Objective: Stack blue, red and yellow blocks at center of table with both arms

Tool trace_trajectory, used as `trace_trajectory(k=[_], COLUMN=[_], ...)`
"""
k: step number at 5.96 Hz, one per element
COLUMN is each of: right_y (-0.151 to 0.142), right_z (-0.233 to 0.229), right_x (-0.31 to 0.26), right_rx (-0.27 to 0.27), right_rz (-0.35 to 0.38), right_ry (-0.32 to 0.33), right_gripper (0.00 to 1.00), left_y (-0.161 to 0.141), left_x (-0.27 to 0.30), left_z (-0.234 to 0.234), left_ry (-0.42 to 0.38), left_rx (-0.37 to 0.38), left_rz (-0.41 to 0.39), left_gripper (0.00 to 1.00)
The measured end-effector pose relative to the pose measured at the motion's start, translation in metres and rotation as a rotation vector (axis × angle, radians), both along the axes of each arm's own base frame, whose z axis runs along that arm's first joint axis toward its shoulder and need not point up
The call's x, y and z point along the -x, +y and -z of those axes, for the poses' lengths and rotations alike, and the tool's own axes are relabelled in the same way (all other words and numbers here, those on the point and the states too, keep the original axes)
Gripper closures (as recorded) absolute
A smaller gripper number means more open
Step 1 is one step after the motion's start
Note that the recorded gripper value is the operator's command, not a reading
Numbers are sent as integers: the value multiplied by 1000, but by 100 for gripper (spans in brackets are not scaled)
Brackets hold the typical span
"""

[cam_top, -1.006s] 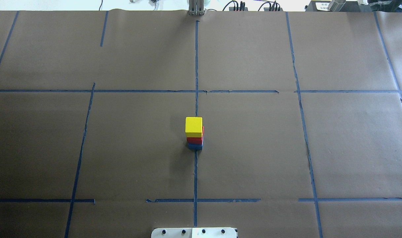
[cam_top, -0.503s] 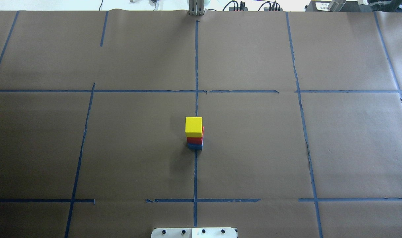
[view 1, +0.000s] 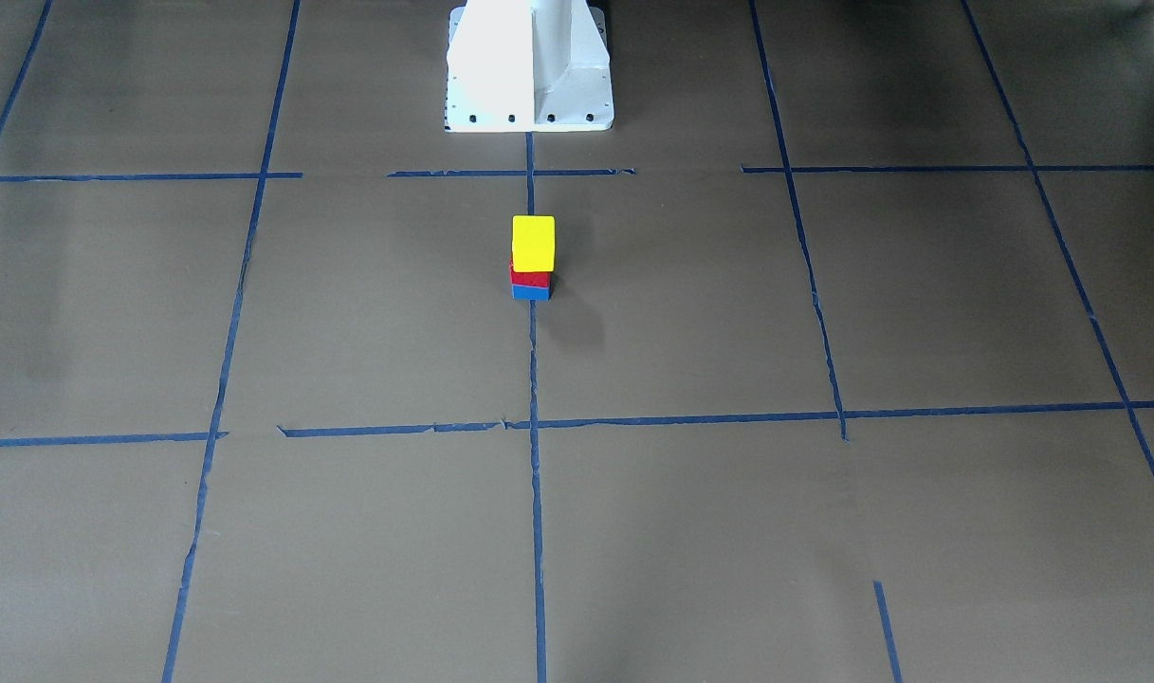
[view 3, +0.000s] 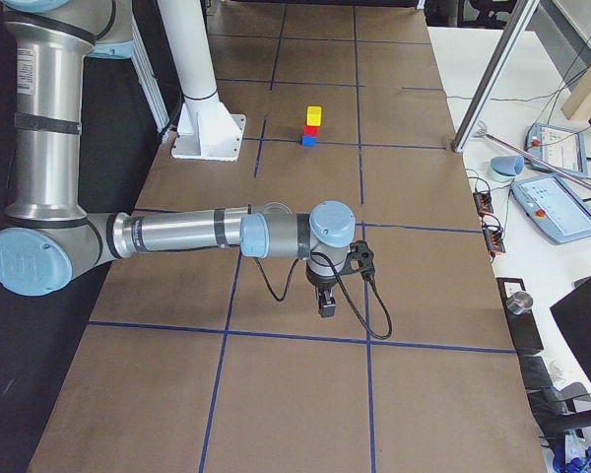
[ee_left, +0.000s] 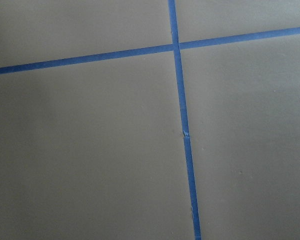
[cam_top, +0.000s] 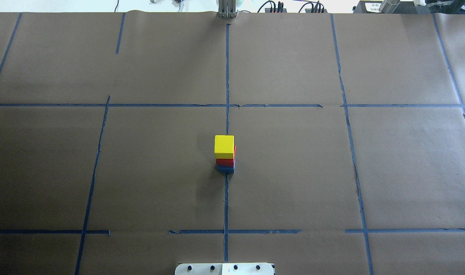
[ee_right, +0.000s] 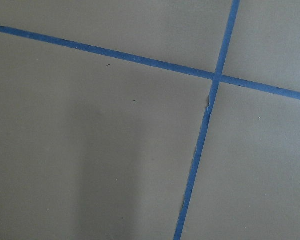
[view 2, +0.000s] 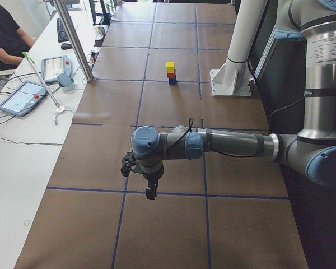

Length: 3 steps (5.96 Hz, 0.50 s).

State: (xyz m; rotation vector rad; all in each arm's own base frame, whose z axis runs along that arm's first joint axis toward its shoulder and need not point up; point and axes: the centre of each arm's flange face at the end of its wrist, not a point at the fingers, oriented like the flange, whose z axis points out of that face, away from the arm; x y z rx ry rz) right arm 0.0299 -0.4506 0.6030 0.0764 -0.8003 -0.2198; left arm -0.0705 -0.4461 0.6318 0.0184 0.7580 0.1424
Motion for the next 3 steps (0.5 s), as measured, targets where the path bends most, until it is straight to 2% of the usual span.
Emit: trace_trajectory(k=[3], right_y=[0], right_z=[0], right_x=[0], right_rx=[-1], right_rz=[1], right_ry=[0], right_gripper=[0], left_y=[0], left_x=[0], left_z=[2], left_ry=[-1], left_rx=[-2], left_rz=[-1], left_gripper=[0])
